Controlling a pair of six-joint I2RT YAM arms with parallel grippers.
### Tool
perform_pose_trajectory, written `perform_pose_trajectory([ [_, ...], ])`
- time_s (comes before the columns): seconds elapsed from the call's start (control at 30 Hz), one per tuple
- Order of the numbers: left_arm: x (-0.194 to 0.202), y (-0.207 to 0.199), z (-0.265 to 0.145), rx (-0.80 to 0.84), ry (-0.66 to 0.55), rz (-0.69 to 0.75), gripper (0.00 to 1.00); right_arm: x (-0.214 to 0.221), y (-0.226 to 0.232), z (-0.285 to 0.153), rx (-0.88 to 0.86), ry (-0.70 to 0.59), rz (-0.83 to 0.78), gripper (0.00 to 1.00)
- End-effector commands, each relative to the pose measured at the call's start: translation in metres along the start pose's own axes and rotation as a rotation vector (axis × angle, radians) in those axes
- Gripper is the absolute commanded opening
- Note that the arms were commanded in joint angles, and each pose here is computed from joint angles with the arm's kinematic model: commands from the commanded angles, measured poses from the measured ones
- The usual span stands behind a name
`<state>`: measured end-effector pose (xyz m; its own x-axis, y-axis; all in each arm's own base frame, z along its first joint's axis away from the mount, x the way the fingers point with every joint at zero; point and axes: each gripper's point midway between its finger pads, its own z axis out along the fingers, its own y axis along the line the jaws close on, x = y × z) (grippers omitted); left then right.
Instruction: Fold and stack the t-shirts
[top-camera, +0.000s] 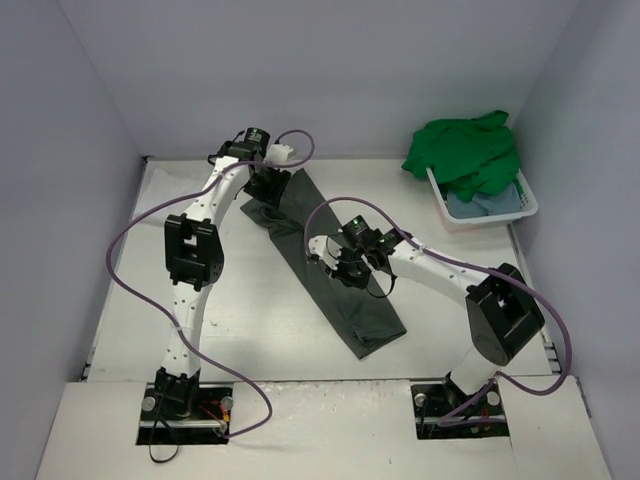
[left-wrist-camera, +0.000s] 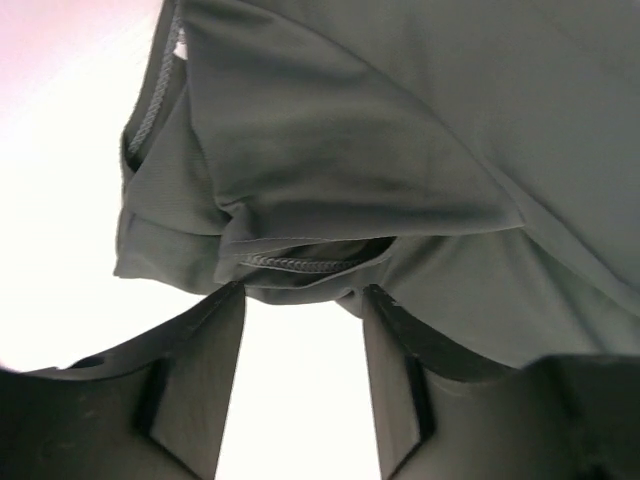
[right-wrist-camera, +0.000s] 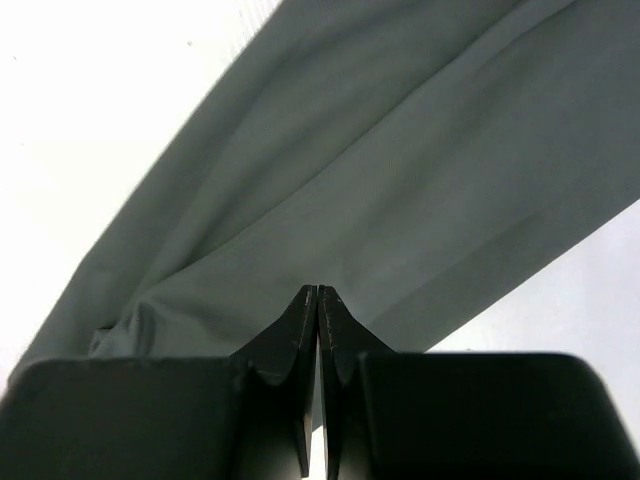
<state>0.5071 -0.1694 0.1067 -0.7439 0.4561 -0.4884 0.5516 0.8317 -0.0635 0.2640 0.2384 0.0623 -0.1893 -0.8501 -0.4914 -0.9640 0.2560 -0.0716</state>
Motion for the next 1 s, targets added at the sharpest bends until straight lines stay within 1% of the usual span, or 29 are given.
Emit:
perform_pose_trajectory([
  [0.0, -0.026, -0.010, -0.026, 0.037, -0.100, -0.015, 0.44, 0.000, -0.008, 0.003, 0.014, -0.021, -0.014, 0.00],
  [0.03, -0.026, -0.011, -0.024, 0.045, -0.097, -0.016, 0.38, 0.003, -0.009, 0.006, 0.012, -0.015, -0.013, 0.00],
  [0.07, -0.027, -0.012, -0.018, 0.054, -0.096, -0.017, 0.35, 0.006, -0.011, 0.007, 0.010, -0.012, -0.004, 0.00],
  [0.1, -0.027, -0.012, -0.016, 0.056, -0.091, -0.021, 0.27, 0.009, -0.010, 0.010, 0.002, -0.007, -0.003, 0.00],
  [0.2, -0.032, -0.012, -0.009, 0.063, -0.102, -0.031, 0.16, 0.018, -0.010, 0.016, -0.009, 0.010, 0.008, 0.00],
  [0.23, -0.031, -0.012, -0.006, 0.072, -0.100, -0.036, 0.10, 0.020, -0.010, 0.018, -0.013, 0.014, 0.009, 0.00],
  [0.37, -0.032, -0.025, 0.005, 0.148, -0.102, -0.061, 0.01, 0.024, -0.007, 0.023, -0.031, 0.025, 0.010, 0.00],
  [0.53, -0.027, -0.033, 0.022, 0.191, -0.075, -0.075, 0.00, 0.025, -0.006, 0.026, -0.040, 0.029, 0.014, 0.00],
  [0.7, -0.011, -0.043, 0.032, 0.244, -0.030, -0.101, 0.00, 0.025, -0.007, 0.026, -0.036, 0.032, 0.014, 0.00],
  [0.8, -0.001, -0.046, 0.028, 0.254, -0.002, -0.099, 0.00, 0.026, -0.007, 0.026, -0.036, 0.034, 0.014, 0.00],
  [0.9, 0.002, -0.044, 0.017, 0.229, -0.005, -0.080, 0.00, 0.025, -0.007, 0.026, -0.037, 0.033, 0.016, 0.00],
  [0.93, 0.013, -0.041, 0.019, 0.215, 0.025, -0.083, 0.00, 0.025, -0.006, 0.026, -0.041, 0.030, 0.017, 0.00],
  [0.97, 0.015, -0.041, 0.014, 0.207, 0.030, -0.066, 0.00, 0.024, -0.006, 0.025, -0.040, 0.029, 0.018, 0.00],
])
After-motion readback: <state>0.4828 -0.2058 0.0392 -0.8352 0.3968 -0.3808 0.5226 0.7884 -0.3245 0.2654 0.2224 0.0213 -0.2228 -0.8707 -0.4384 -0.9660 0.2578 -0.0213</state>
